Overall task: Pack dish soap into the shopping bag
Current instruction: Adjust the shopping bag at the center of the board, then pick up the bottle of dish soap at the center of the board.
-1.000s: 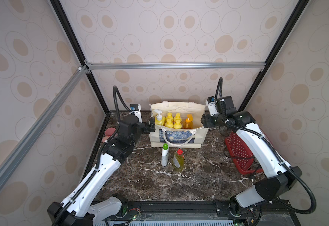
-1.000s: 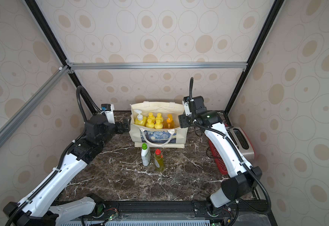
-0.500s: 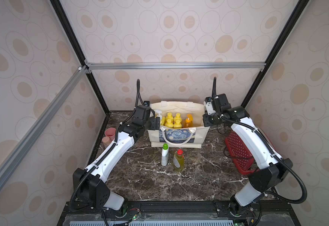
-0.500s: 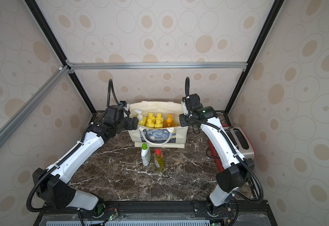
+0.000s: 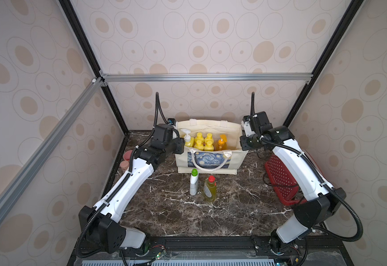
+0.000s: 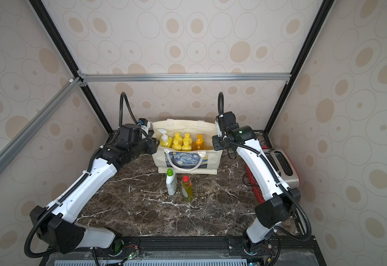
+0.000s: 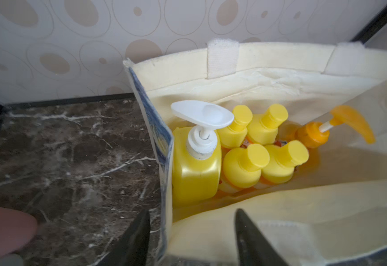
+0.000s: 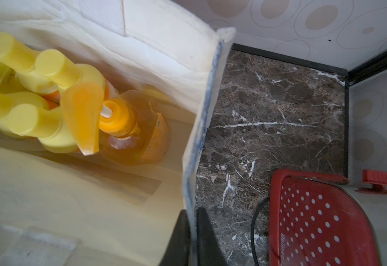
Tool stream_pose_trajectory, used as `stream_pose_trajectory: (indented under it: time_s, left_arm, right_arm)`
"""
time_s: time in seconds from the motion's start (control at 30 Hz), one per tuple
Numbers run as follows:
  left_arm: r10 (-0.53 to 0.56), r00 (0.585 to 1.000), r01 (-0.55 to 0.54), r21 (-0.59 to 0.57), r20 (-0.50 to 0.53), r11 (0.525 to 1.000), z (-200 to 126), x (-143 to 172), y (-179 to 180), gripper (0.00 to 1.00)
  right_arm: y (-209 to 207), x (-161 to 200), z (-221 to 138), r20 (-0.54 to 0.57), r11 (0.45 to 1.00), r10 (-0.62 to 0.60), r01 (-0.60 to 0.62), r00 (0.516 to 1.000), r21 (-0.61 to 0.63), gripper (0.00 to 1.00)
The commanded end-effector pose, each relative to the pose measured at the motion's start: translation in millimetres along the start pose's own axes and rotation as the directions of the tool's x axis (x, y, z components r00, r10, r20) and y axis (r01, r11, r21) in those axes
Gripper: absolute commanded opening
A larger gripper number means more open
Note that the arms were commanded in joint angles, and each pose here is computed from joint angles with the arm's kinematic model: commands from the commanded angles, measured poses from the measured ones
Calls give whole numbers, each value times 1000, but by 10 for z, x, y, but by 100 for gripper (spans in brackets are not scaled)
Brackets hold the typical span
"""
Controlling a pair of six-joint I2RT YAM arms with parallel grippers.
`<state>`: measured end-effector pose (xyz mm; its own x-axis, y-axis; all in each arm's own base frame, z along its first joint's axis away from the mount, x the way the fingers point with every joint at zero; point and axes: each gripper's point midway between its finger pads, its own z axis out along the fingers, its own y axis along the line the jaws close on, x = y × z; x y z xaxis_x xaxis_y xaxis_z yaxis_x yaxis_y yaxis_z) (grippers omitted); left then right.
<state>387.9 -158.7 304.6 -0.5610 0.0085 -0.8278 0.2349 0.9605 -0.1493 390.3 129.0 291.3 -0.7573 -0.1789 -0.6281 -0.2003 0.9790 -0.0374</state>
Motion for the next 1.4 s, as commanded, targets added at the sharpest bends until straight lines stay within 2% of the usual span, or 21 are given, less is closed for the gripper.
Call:
stream_pose_trajectory:
  time_s: [0.0, 0.1, 0.17, 0.27, 0.4, 0.53, 0.67, 0.73, 0.8, 0.97, 1.07, 1.13, 1.2, 1.27, 1.37]
  left_arm:
    - [-2, 999, -1, 59, 52, 998, -216, -72, -88, 88]
    - [17, 996, -23, 66, 91, 998, -394, -43, -75, 97]
    - [20, 991, -29, 70, 130, 997, -536, -9, -64, 98]
    - [16, 986, -31, 89, 168, 996, -731, 80, -76, 99]
    - [22, 987, -41, 118, 159, 992, -853, 317, -156, 98]
    - [17, 997, -32, 208, 73, 978, -842, 646, -348, 97]
    - [12, 1000, -16, 244, 20, 970, -843, 905, -438, 96]
    - [7, 1000, -12, 227, 22, 974, -821, 986, -429, 95]
    - [-2, 1000, -3, 208, 22, 978, -770, 1055, -420, 93]
    - [2, 1000, -8, 211, 31, 978, -671, 1078, -553, 90]
    - [23, 999, -28, 192, 32, 981, -597, 1061, -634, 89]
    - [29, 999, -33, 179, 23, 983, -538, 1069, -657, 88]
    - [27, 999, -29, 155, 21, 987, -484, 1094, -624, 87]
    - [18, 999, -24, 116, 49, 993, -480, 1107, -529, 85]
    - [9, 994, -14, 42, 109, 999, -503, 1150, -327, 86]
  right_arm:
    - [-121, -131, -329, 108, 999, 9, -12, 994, 30, 24]
    - [-27, -180, -531, 169, 999, 10, -3, 986, -42, 40]
    - [66, -207, -698, 234, 994, 21, 5, 972, -112, 48]
    - [246, -185, -962, 317, 970, 45, 34, 947, -242, 55]
    - [552, -21, -1249, 348, 899, 61, 100, 936, -427, 57]
    - [893, 402, -1370, 324, 801, 44, 160, 945, -576, 57]
    - [1100, 918, -1368, 313, 751, 14, 197, 950, -630, 57]
    - [1085, 1121, -1266, 308, 763, 9, 192, 951, -617, 57]
    - [994, 1275, -1113, 301, 798, 17, 169, 954, -579, 57]
    - [653, 1651, -613, 266, 908, 35, 80, 963, -412, 57]
    - [446, 1834, -306, 260, 954, 64, 18, 963, -300, 61]
    - [407, 1878, -205, 266, 960, 87, -9, 960, -281, 64]
    - [509, 1844, -249, 268, 941, 95, 1, 959, -337, 64]
    - [658, 1759, -360, 273, 910, 88, 34, 958, -413, 61]
    - [810, 1709, -437, 236, 891, 38, 74, 971, -448, 60]
